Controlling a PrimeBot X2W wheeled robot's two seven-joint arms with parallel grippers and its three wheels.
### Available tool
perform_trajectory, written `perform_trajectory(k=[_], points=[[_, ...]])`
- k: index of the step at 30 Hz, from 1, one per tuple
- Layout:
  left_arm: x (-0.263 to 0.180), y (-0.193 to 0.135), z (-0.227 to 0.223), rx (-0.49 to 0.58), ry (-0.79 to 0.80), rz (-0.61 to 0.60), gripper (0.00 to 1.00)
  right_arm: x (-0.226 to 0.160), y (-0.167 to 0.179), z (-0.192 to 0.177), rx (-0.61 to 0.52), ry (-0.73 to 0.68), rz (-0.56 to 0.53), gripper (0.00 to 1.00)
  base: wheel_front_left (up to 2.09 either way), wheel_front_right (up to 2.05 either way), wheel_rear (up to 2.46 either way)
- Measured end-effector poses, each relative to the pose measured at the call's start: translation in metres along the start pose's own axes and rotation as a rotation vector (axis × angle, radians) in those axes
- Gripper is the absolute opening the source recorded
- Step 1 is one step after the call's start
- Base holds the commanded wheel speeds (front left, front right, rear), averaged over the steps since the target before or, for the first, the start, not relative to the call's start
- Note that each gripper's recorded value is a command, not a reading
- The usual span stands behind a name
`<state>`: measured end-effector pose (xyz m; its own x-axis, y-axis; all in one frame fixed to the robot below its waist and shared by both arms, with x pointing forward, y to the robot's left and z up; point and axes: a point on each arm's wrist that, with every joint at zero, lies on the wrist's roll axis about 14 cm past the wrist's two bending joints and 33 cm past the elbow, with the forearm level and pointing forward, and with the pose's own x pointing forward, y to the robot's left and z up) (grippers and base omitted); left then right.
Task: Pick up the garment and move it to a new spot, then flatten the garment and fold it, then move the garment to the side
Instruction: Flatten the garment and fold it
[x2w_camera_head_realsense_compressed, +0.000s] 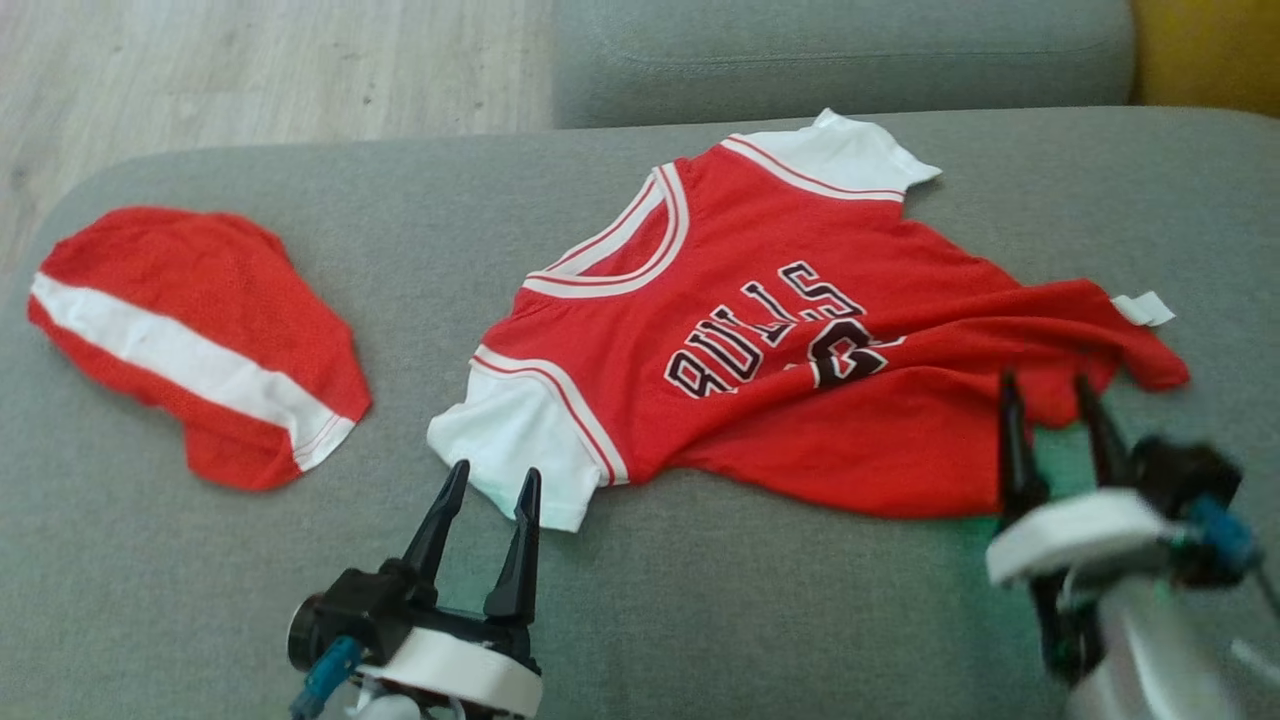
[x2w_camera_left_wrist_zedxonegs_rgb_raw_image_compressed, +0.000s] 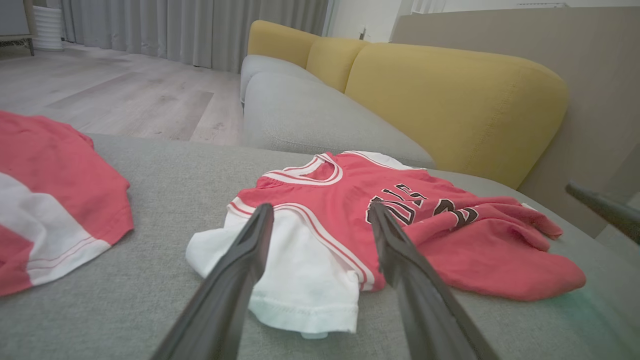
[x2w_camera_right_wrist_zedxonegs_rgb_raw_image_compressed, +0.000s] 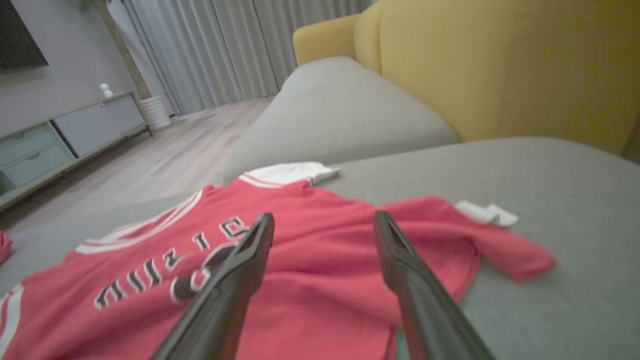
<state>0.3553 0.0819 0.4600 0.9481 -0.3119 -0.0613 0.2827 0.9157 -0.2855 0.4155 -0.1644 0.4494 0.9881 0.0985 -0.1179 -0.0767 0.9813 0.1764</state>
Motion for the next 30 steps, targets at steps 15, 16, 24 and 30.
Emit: perform_trajectory(k=[15,16,24,30], points=[[0.004,0.004,0.0,0.009,0.002,0.004,1.0,0.008,-0.017,0.007,-0.116,0.011,-0.053,1.0,0.0,0.0,0.0],[0.004,0.006,0.0,0.008,0.004,0.012,1.0,0.015,-0.018,0.009,-0.127,0.019,-0.056,1.0,0.0,0.0,0.0],[0.005,0.023,-0.008,0.0,0.03,0.055,1.0,0.062,-0.039,-0.008,-0.118,0.203,-0.139,1.0,0.0,0.0,0.0],[0.006,0.037,-0.009,0.002,0.037,0.094,1.0,0.077,-0.053,-0.046,-0.035,0.404,-0.212,1.0,0.0,0.0,0.0]])
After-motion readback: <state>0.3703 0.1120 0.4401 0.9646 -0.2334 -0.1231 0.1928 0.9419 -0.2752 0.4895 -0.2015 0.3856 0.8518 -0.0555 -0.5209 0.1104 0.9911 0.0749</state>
